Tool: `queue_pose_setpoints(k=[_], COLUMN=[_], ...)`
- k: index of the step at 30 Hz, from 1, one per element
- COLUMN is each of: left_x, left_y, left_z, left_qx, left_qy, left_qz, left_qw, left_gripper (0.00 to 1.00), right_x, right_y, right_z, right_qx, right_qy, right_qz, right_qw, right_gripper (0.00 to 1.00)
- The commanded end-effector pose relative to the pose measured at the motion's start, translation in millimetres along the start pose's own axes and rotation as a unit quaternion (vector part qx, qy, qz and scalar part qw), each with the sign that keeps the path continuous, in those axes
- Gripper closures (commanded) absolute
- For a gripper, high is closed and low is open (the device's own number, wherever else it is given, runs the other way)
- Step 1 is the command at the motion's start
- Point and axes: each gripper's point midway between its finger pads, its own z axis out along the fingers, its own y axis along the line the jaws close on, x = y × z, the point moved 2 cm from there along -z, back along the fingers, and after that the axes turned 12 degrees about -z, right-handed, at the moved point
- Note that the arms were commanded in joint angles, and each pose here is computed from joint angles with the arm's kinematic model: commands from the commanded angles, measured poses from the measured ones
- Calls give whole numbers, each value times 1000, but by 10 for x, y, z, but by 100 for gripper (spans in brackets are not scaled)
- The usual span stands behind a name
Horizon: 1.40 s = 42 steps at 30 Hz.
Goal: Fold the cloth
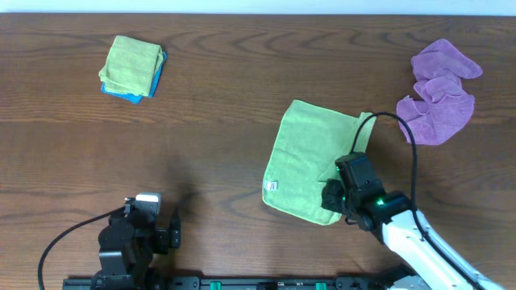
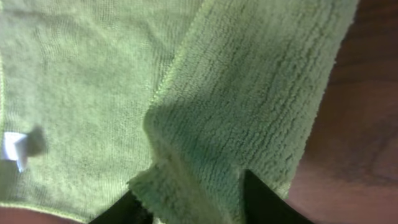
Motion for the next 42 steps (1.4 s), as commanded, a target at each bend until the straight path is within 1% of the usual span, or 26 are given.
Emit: queue_pose_setpoints(k=[1, 5, 6, 9, 12, 19, 22, 42], left_x=[147, 147, 147, 145, 145, 145, 145, 109], left_y=[12, 12, 12, 12, 12, 12, 12, 15], left_z=[10, 10, 10, 9, 9, 9, 9, 11], left_qx=[-2, -2, -2, -2, -2, -2, -2, -3], left_qy=[29, 29, 29, 29, 29, 29, 29, 21], left_qz=[10, 10, 10, 10, 10, 10, 10, 13], left_qw=[1000, 1000, 1000, 1000, 1000, 1000, 1000, 1000], left_gripper=[5, 5, 5, 5, 5, 5, 5, 5], right_x=[-25, -116, -141, -211, -191, 99, 182, 124], right_y=[-14, -13, -9, 1, -77, -311, -401, -374], right_z=[19, 0, -14, -82, -181, -406, -493, -519], right_qx=[3, 8, 9, 12, 36, 87, 107, 96], right_qy=[-2, -22, -27, -38, -34, -11, -13, -29], right_qz=[-39, -40, -38, -22, 28, 142, 173, 165], right_qw=[999, 999, 999, 999, 998, 986, 979, 981], right_gripper=[74, 97, 99, 99, 99, 99, 99, 99])
